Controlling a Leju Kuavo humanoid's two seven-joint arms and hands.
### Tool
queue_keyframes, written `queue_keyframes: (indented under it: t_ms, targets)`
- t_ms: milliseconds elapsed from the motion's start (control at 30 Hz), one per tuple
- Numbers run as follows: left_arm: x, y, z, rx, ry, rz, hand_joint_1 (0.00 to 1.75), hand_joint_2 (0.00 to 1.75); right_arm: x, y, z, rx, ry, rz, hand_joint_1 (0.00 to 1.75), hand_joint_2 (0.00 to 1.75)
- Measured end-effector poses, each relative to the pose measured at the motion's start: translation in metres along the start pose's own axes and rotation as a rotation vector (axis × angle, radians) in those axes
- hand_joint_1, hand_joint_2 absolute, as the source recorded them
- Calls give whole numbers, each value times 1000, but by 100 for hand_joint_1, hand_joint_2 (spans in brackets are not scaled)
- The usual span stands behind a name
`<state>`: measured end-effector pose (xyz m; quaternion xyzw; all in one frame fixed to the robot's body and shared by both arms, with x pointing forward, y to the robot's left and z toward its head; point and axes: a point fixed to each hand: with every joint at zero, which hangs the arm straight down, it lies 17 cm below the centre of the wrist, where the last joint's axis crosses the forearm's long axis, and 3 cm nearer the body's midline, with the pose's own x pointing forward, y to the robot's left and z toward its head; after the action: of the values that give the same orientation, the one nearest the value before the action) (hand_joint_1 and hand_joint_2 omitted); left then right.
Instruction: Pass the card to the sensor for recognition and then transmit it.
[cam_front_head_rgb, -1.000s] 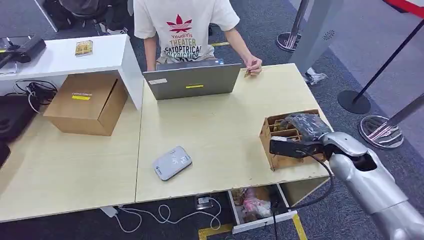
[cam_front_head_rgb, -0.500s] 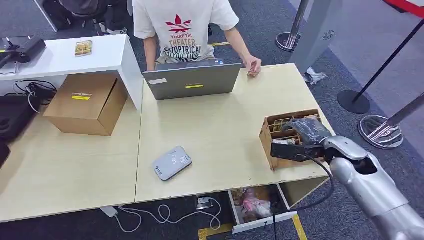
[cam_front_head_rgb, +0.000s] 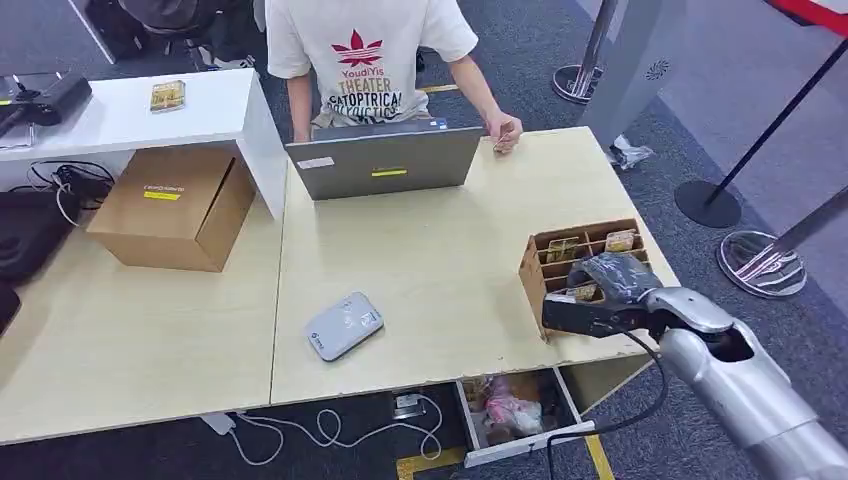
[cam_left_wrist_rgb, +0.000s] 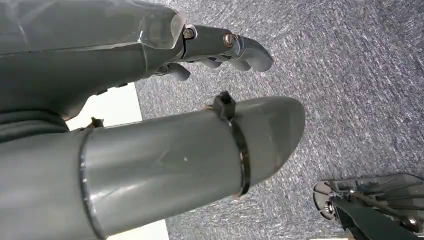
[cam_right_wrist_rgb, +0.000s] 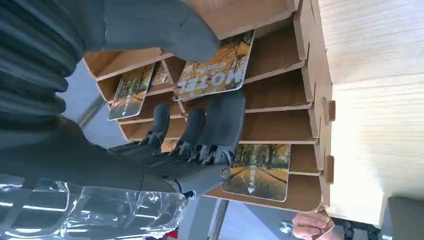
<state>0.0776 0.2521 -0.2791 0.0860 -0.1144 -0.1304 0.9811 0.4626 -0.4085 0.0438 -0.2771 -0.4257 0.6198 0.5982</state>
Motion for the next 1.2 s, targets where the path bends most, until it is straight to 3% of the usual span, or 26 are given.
queue_keyframes:
  t_ms: [100, 433, 667, 833, 1200]
  targets:
    - [0, 1, 0, 1, -2, 2, 0, 0, -1, 1, 0, 5, 1, -2, 99, 175]
    - [1, 1, 0, 2, -4, 3, 0, 0, -3, -1, -3, 8, 0, -6, 126, 175]
    - [1, 1, 0, 2, -5, 4, 0, 0, -2, -2, -4, 11, -3, -2, 126, 175]
    - [0, 3, -1, 4, -5, 4, 0, 0, -2, -2, -4, 12, -3, -4, 162, 175]
    - [0, 4, -1, 7, -5, 5, 0, 0, 0, -12, -6, -4, -14, -8, 175, 175]
